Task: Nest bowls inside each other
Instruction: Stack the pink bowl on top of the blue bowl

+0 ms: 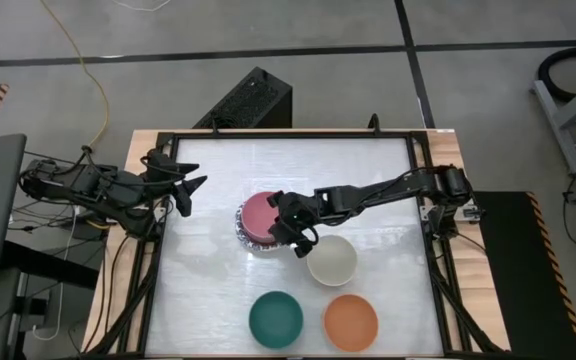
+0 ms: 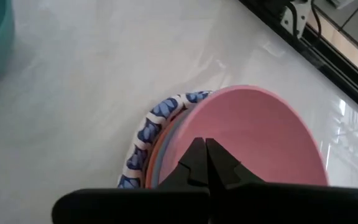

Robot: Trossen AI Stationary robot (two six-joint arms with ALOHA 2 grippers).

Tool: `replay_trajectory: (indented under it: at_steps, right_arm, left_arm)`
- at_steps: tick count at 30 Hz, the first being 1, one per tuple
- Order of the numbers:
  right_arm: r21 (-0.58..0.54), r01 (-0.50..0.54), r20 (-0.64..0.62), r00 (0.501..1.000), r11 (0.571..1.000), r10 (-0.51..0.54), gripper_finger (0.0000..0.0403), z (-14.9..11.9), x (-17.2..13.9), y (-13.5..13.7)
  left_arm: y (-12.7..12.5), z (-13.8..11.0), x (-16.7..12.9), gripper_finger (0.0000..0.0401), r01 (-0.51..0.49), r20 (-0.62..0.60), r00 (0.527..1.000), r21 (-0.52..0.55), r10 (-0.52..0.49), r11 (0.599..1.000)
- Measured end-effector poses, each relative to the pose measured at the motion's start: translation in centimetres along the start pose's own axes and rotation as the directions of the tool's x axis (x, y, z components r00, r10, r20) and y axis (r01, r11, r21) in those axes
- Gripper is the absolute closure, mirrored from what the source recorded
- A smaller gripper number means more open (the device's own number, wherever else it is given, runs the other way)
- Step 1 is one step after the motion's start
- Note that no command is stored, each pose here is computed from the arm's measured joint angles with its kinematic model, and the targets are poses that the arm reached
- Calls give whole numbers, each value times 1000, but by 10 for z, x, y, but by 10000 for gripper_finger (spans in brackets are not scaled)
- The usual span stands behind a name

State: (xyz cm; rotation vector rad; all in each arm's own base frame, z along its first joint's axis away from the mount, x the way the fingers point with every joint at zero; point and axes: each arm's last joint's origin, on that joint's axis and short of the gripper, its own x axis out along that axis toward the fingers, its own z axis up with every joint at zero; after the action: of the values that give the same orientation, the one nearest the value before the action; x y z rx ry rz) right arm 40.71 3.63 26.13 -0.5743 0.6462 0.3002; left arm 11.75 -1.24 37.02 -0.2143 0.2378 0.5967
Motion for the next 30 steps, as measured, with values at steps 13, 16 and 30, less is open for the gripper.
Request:
replay_trajectory:
  at_steps: [13,16,30]
  right_arm:
    - [23,-30,4,1000,999,30,402,-2,1,0]
    - [18,-36,8,999,999,36,402,-1,1,2]
    - [4,-77,-11,997,997,77,402,-4,0,3]
  left_arm:
    - [0,0,0,216,0,0,1000,7,0,1000]
    - [0,0,0,216,0,0,1000,4,0,1000]
    - [0,0,0,216,0,0,1000,1,0,1000]
